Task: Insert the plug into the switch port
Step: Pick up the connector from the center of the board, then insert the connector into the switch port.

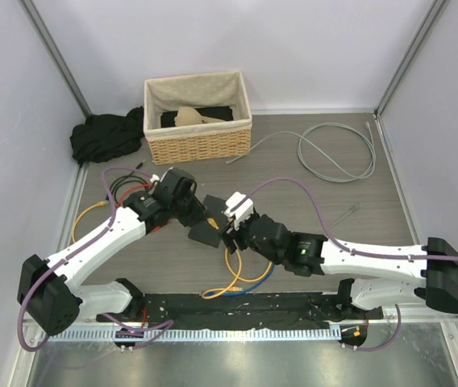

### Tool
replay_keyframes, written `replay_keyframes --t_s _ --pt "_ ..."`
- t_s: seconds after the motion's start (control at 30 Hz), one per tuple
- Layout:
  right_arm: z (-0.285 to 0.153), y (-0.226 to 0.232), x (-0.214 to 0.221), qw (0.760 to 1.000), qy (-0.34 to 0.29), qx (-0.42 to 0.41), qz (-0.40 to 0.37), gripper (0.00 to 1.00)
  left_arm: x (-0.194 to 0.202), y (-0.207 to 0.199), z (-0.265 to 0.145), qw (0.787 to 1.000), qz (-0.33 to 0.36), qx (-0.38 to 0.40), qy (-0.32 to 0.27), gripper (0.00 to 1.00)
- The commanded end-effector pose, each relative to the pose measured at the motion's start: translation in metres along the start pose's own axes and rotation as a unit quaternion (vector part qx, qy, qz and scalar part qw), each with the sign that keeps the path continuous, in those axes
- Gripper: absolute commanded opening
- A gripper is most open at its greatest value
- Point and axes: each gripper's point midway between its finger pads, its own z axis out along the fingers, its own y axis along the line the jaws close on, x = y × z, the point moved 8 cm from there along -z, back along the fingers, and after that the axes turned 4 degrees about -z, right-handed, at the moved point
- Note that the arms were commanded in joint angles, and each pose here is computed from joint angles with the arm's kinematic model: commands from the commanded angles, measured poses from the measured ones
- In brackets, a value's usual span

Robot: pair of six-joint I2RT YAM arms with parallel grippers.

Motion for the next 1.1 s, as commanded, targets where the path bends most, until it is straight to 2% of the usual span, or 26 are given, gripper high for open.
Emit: replay_keyframes --t_s 0.0,0.23,0.47,0.57,0.87,1.0,1.03,1.07 --pt "0.013 0.003 -0.008 0.993 -0.030 0.089 -0.065 0.67 -0.005 -0.016 -0.005 1.000 -0.020 0.012 -0.016 0.00" --pt "0.027 0.020 -0.008 0.987 -0.056 0.111 -0.106 0.62 -0.006 -0.023 -0.006 0.999 -0.024 0.021 -0.016 0.00" --pt "0.045 0.028 -0.006 0.982 -0.046 0.116 -0.140 0.54 -0.006 -0.023 -0.005 0.999 -0.026 0.021 -0.016 0.00" --pt "0.049 0.030 -0.005 0.982 -0.045 0.118 -0.143 0.47 -0.006 -0.024 -0.006 0.999 -0.025 0.024 -0.015 0.00" --pt "0.050 0.031 -0.008 0.982 -0.041 0.124 -0.138 0.01 -0.007 -0.021 -0.004 0.999 -0.023 0.014 -0.019 0.00" --pt "0.046 0.032 -0.001 0.985 -0.020 0.107 -0.132 0.01 -0.009 -0.020 -0.002 0.999 -0.013 0.014 -0.032 0.02" --pt "0.045 0.032 0.000 0.987 -0.016 0.103 -0.124 0.01 -0.010 -0.020 -0.001 0.999 -0.003 0.017 -0.037 0.06" --pt "0.045 0.032 0.002 0.988 -0.010 0.091 -0.122 0.01 -0.012 -0.020 -0.001 0.999 0.008 0.020 -0.045 0.16"
